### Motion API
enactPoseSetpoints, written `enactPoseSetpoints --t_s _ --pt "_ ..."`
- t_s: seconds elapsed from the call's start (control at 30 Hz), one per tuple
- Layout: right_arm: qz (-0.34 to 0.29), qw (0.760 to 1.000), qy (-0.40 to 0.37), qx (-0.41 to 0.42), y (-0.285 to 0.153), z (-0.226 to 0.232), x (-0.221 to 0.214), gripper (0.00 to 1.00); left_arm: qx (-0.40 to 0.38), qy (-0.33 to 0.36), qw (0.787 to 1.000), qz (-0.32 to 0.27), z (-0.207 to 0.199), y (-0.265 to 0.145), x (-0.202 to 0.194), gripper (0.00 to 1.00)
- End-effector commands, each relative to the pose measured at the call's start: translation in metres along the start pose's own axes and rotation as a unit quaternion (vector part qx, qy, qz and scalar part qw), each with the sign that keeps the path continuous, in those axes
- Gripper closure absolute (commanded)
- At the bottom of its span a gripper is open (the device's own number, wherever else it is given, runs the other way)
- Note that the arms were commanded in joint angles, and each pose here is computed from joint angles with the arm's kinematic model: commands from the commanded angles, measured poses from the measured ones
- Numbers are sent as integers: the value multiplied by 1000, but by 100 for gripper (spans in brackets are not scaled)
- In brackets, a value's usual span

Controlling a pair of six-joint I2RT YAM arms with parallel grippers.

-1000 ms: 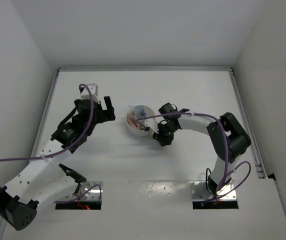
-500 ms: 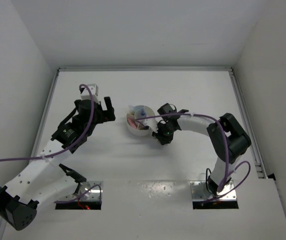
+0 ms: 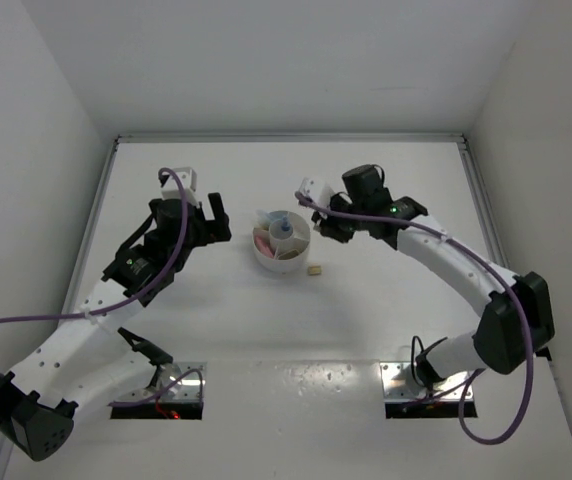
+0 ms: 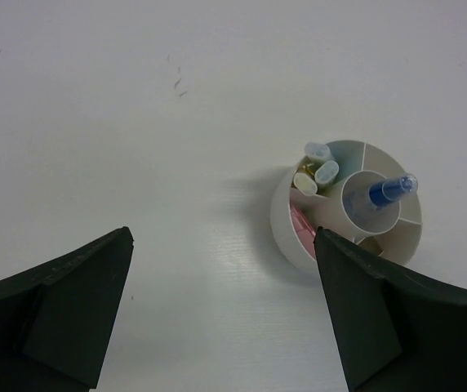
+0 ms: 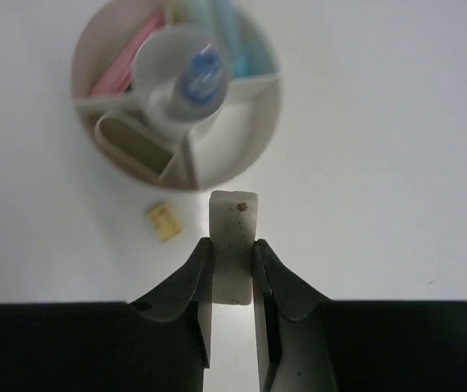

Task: Sort the stationery into containers
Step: Place the stationery in the storage box.

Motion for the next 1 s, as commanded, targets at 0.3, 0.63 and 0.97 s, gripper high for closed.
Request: enactPoseSetpoints --t_s 0.3,0.63,0.97 --pt "-180 943 259 -107 38 -59 51 100 -7 -10 1000 -19 0 2 6 0" --pt "-165 931 321 -60 71 -62 50 100 -7 -7 1000 -18 4 1 6 0" --pt "-115 943 311 -30 93 -55 32 95 -11 -7 1000 -15 3 3 3 0"
Point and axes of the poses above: each gripper's point midway between its finger pads, its own y axis out along the fingers, its own z axis along the line the jaws close on, x = y × z, the point moved 6 cm from there along -y, back along the fingers, and after that the axes turned 10 degrees about -y, right-handed, at the moved point
